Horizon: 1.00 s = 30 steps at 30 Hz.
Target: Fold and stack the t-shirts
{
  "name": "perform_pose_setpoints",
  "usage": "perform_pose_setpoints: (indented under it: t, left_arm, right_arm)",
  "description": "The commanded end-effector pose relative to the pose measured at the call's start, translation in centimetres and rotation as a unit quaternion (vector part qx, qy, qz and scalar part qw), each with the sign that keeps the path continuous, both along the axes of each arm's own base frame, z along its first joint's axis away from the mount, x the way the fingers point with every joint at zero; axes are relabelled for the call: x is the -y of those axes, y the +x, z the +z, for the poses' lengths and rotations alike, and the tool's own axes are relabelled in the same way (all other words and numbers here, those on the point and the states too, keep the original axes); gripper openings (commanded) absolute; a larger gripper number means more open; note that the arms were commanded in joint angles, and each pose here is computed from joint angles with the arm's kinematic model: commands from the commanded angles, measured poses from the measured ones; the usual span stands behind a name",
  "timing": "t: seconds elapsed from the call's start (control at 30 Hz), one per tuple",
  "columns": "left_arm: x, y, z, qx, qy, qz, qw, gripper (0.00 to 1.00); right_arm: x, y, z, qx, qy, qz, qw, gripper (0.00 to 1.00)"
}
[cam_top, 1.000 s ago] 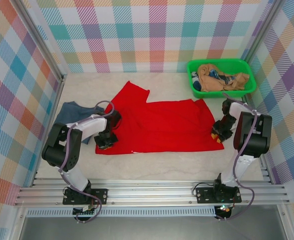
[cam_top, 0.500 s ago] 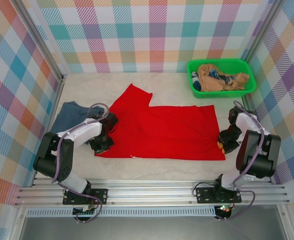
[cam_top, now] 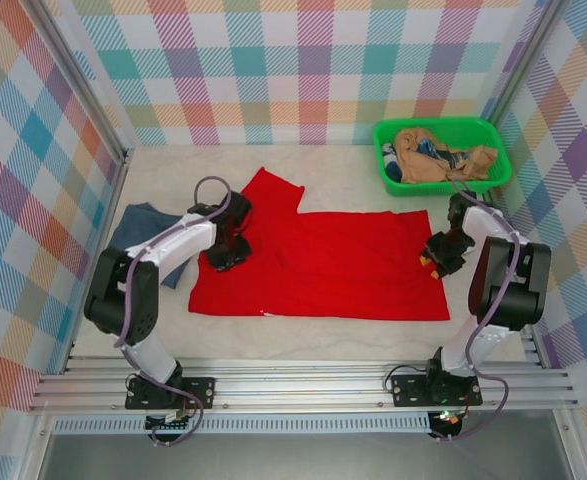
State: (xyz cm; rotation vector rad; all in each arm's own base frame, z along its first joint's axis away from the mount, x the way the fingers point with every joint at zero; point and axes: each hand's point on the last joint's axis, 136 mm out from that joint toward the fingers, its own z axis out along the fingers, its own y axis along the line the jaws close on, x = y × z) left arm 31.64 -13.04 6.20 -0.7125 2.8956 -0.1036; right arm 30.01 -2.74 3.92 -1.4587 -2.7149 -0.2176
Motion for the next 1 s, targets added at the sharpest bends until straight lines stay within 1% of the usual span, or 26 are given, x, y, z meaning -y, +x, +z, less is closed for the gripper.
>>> perform_pose_setpoints:
  t: [0.0,0.07,0.13,0.2,0.3,0.33,0.4,0.47,0.53,0.6,0.67,0.73,0.8,0.83,0.9,0.93,0.97]
  left_arm:
    - [-0.1,0.9,-1.0,-0.007,-0.014,0.009,1.000,0.15]
    - [-1.0,1.5,-1.5,-0.004,-0.005,0.018,1.000,0.15]
    - [-2.5,1.6,-2.0,-0.014,0.016,0.031,0.999,0.15]
    - [-3.6,1.6,-2.8,-0.023,0.021,0.040,0.999,0.15]
    - [-4.3,1.8,-3.4,-0.030,0.018,0.037,0.999,0.15]
    - [-4.4,1.8,-3.3,-0.032,0.019,0.036,0.999,0.15]
    - [-4.6,2.2,-2.3,-0.026,0.026,0.036,0.999,0.15]
    - [-4.9,2.7,-0.4,-0.012,0.039,0.041,0.998,0.18]
    - [-4.6,3.7,2.3,0.021,0.045,0.041,0.998,0.21]
    - [-3.3,5.0,4.5,0.053,0.029,0.043,0.997,0.23]
    - [-1.2,6.3,5.3,0.070,0.002,0.037,0.997,0.25]
    - [1.3,7.9,5.6,0.089,-0.021,0.017,0.996,0.32]
    - [2.7,9.1,5.1,0.085,-0.021,0.007,0.996,0.32]
    - [2.5,9.5,4.1,0.070,-0.004,0.009,0.997,0.30]
    - [1.7,9.9,2.3,0.041,0.021,0.017,0.999,0.25]
    - [1.6,10.2,1.2,0.031,0.014,0.022,0.999,0.24]
    - [1.4,10.5,0.3,0.025,0.005,0.030,0.999,0.24]
  right_arm:
    - [0.4,0.9,0.1,0.004,-0.003,-0.020,1.000,0.31]
    - [0.8,1.6,0.0,0.007,-0.010,-0.021,1.000,0.21]
    - [1.1,2.0,-0.3,0.002,-0.016,-0.022,1.000,0.20]
    - [1.4,1.8,-1.1,-0.015,-0.015,-0.026,0.999,0.19]
    - [1.2,1.2,-2.5,-0.037,-0.003,-0.034,0.999,0.17]
    - [1.2,1.0,-2.6,-0.040,-0.001,-0.034,0.999,0.17]
    - [1.2,1.0,-2.1,-0.028,-0.004,-0.032,0.999,0.22]
    - [1.3,1.4,-0.4,0.000,-0.015,-0.022,1.000,0.25]
    - [1.1,2.3,2.0,0.042,-0.036,0.007,0.998,0.32]
    - [-0.3,3.3,4.1,0.080,-0.043,0.055,0.994,0.37]
    - [-3.0,4.0,4.9,0.098,-0.023,0.108,0.989,0.38]
    - [-6.9,4.6,5.2,0.120,0.014,0.163,0.979,0.38]
    - [-13.3,5.8,5.7,0.172,0.092,0.228,0.954,0.38]
    - [-16.7,6.1,6.0,0.195,0.128,0.259,0.937,0.38]
    - [-22.3,6.1,6.2,0.207,0.165,0.316,0.911,0.38]
    - [-25.2,5.8,6.3,0.207,0.178,0.350,0.896,0.38]
    - [-27.4,5.7,6.3,0.204,0.181,0.372,0.887,0.37]
